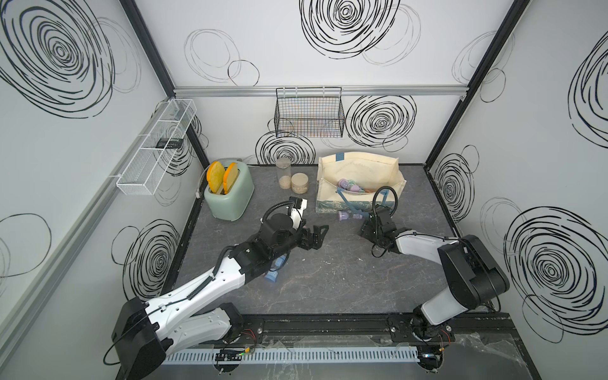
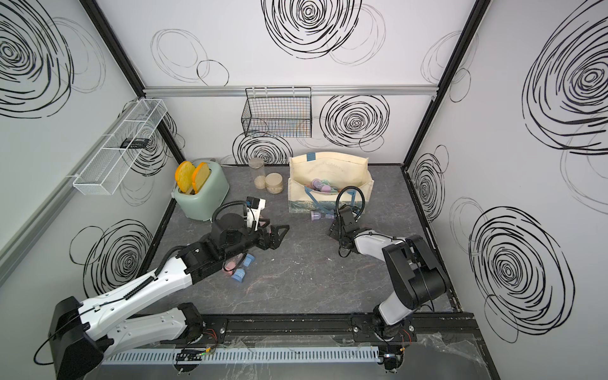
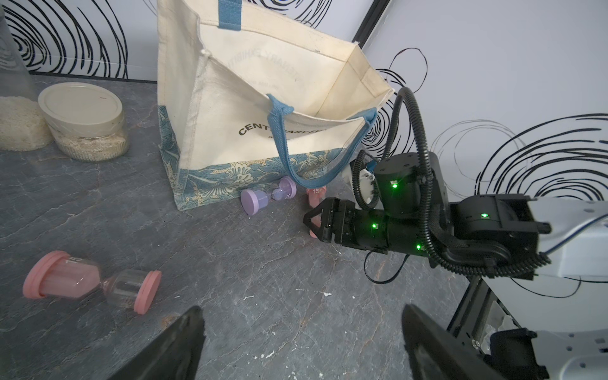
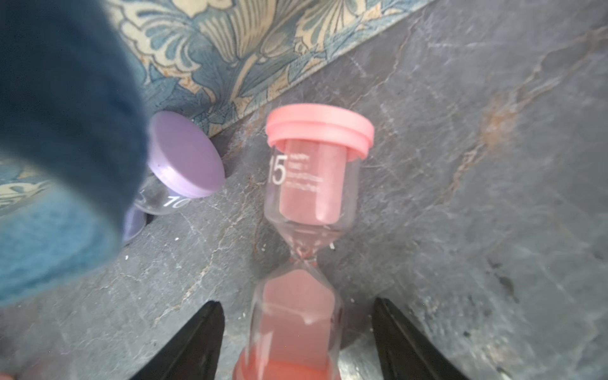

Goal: Put the hourglass into the canvas bag
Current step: Pick up the hourglass from the center of the board.

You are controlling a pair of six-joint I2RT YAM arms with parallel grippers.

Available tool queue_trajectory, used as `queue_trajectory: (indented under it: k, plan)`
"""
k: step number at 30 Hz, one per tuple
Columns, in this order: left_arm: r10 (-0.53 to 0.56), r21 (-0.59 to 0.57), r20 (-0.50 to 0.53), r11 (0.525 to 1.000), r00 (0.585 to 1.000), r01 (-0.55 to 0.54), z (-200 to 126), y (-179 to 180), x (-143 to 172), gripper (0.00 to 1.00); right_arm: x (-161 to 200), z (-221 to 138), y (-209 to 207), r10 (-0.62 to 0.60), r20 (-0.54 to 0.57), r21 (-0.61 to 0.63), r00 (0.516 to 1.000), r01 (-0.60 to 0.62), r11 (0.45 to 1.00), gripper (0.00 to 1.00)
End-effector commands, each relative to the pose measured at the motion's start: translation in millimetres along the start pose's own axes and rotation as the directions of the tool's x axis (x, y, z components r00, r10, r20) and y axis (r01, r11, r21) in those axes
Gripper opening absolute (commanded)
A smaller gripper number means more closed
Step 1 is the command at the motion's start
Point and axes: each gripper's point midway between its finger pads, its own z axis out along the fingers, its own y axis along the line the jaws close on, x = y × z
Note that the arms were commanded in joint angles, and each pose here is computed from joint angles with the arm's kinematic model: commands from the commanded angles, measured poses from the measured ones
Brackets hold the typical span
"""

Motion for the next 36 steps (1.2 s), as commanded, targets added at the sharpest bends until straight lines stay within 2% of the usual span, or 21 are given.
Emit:
queue_trajectory:
  k: [1,16,31,36]
  plan:
    - [-0.012,0.010,0.066,1.000,0.998,0.011,-7.0,-4.0,-19.2,0.96,12.8,3.5,-14.6,-0.023,-0.031,0.063,0.999,0.025,0.998,0.72]
    - [-0.024,0.004,0.073,1.000,0.997,0.024,-9.0,1.1,-21.4,0.96,32.7,14.9,-22.1,-0.065,-0.084,0.139,0.994,0.076,0.987,0.62]
    - [-0.035,0.010,0.072,0.999,0.997,0.035,-7.0,0.1,-22.6,0.96,46.7,3.7,-30.4,-0.066,-0.101,0.120,0.993,0.078,0.990,0.49]
    - [-0.035,0.010,0.069,0.999,0.997,0.034,-6.6,0.1,-22.7,0.96,43.8,5.4,-26.7,-0.063,-0.101,0.109,0.993,0.074,0.991,0.41]
